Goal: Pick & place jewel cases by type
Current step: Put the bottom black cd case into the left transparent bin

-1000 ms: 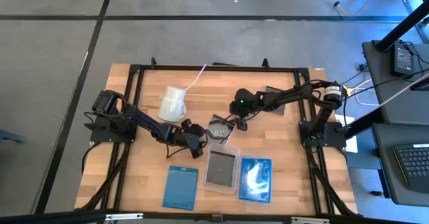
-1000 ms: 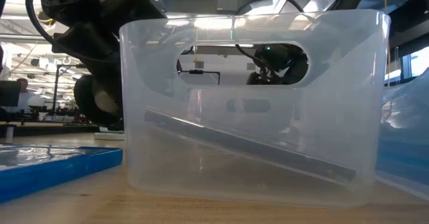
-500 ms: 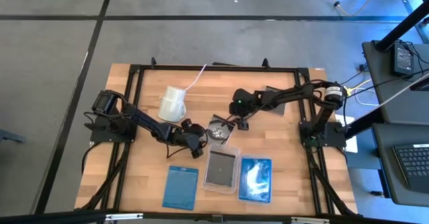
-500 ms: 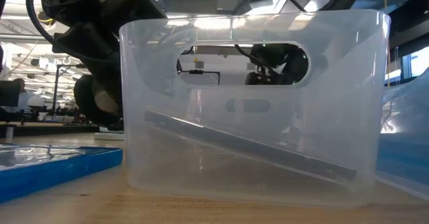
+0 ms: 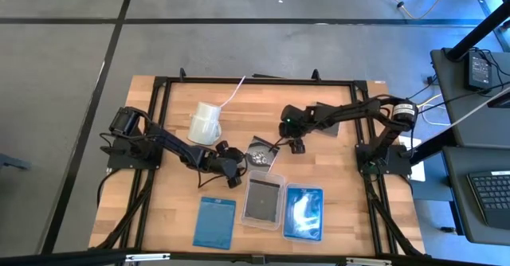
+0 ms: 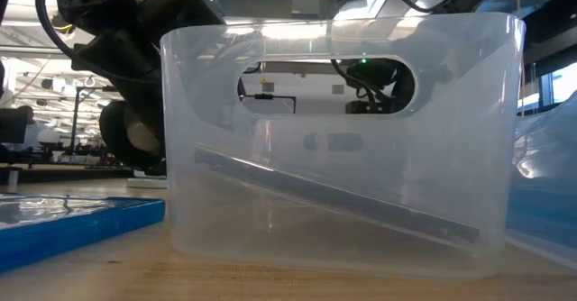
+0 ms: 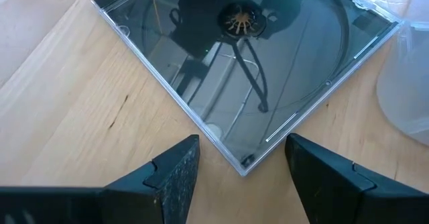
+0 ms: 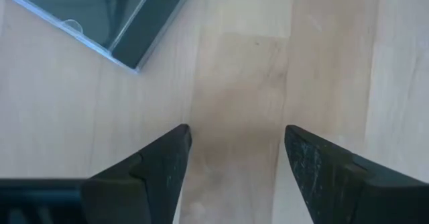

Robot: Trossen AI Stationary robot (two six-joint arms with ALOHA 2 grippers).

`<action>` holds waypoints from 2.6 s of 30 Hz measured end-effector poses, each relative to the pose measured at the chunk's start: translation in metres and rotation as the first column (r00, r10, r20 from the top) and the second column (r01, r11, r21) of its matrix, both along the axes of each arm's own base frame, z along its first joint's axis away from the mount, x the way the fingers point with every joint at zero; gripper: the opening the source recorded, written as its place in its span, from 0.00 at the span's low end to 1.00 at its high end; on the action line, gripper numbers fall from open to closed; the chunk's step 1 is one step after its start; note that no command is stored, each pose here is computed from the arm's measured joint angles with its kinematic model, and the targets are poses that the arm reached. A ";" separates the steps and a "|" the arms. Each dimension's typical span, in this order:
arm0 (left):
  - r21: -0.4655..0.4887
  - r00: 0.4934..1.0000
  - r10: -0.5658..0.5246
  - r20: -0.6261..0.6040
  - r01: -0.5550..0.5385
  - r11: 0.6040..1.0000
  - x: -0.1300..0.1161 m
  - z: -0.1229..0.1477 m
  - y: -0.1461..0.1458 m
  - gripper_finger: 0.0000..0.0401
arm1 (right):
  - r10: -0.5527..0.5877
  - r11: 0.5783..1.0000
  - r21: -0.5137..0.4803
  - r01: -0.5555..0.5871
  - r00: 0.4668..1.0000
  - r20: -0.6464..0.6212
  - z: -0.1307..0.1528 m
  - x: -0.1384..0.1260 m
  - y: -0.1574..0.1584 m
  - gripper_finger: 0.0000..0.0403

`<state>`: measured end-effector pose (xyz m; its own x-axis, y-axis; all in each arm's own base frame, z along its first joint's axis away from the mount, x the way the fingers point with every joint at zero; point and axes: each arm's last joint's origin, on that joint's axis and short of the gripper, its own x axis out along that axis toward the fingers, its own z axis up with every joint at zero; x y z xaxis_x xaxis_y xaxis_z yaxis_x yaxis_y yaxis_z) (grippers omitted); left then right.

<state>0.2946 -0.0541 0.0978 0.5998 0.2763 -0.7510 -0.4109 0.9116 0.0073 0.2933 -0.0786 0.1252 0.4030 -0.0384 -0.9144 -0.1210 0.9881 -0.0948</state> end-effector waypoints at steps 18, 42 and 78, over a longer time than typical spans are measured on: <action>0.009 1.000 -0.001 0.007 0.001 1.000 0.002 0.001 0.005 0.55 | 0.067 0.991 0.106 -0.075 0.994 0.081 -0.007 0.013 0.020 0.62; 0.028 0.999 0.018 0.049 -0.019 0.999 0.005 0.003 0.006 0.55 | 0.184 0.982 0.025 -0.190 0.972 0.148 -0.010 0.025 0.044 0.62; 0.016 0.999 0.010 0.043 -0.010 1.000 0.005 0.003 0.006 0.55 | 0.210 0.967 0.101 -0.234 0.956 0.206 0.008 0.021 0.049 0.62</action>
